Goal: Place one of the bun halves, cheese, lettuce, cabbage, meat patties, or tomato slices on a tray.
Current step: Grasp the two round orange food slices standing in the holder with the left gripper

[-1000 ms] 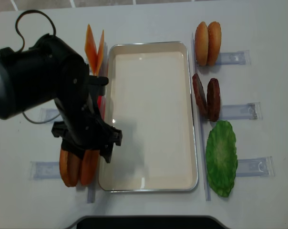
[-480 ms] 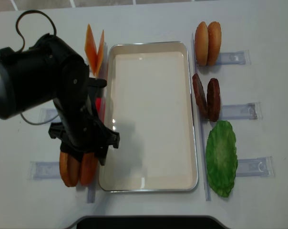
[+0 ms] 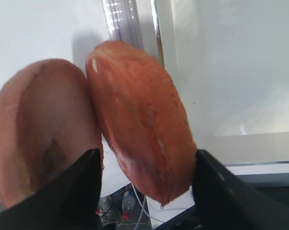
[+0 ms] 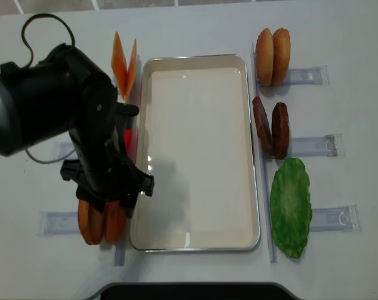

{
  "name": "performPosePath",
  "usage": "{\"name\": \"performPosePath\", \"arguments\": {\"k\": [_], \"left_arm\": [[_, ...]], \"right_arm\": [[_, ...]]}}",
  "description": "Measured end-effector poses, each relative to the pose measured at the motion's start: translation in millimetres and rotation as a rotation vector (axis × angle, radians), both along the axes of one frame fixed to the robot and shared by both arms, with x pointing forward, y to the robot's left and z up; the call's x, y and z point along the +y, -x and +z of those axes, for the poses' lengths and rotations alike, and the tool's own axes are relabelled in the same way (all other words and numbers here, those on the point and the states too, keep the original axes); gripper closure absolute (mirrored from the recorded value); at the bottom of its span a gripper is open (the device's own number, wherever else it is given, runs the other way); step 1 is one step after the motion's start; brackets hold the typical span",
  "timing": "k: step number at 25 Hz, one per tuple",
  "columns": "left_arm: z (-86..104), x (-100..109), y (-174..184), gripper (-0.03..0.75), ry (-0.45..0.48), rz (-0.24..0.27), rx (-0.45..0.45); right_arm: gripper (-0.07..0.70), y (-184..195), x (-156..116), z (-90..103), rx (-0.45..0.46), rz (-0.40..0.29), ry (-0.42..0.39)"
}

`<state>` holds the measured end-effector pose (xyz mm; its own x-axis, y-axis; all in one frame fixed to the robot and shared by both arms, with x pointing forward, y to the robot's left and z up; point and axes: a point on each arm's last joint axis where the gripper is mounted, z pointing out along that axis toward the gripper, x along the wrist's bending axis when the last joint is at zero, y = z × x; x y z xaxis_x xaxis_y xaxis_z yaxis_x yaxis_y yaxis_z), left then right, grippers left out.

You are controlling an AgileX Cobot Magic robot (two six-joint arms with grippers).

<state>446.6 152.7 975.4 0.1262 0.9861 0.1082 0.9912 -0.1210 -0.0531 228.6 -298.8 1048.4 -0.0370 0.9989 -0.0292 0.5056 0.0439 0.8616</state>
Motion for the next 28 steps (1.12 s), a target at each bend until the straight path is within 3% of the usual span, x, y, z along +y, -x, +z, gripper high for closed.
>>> {"name": "performPosePath", "arguments": {"k": [11, 21, 28], "left_arm": [[-6.4, -1.0, -1.9, 0.268, -0.016, -0.003, 0.016], [-5.9, -1.0, -2.1, 0.529, -0.024, -0.011, 0.012], [-5.4, 0.0, -2.0, 0.559, -0.036, -0.014, 0.015]], "right_arm": [[0.25, 0.0, 0.0, 0.0, 0.0, 0.0, 0.0], [0.251, 0.0, 0.0, 0.0, 0.0, 0.0, 0.0], [0.251, 0.0, 0.0, 0.0, 0.0, 0.0, 0.0]]}}
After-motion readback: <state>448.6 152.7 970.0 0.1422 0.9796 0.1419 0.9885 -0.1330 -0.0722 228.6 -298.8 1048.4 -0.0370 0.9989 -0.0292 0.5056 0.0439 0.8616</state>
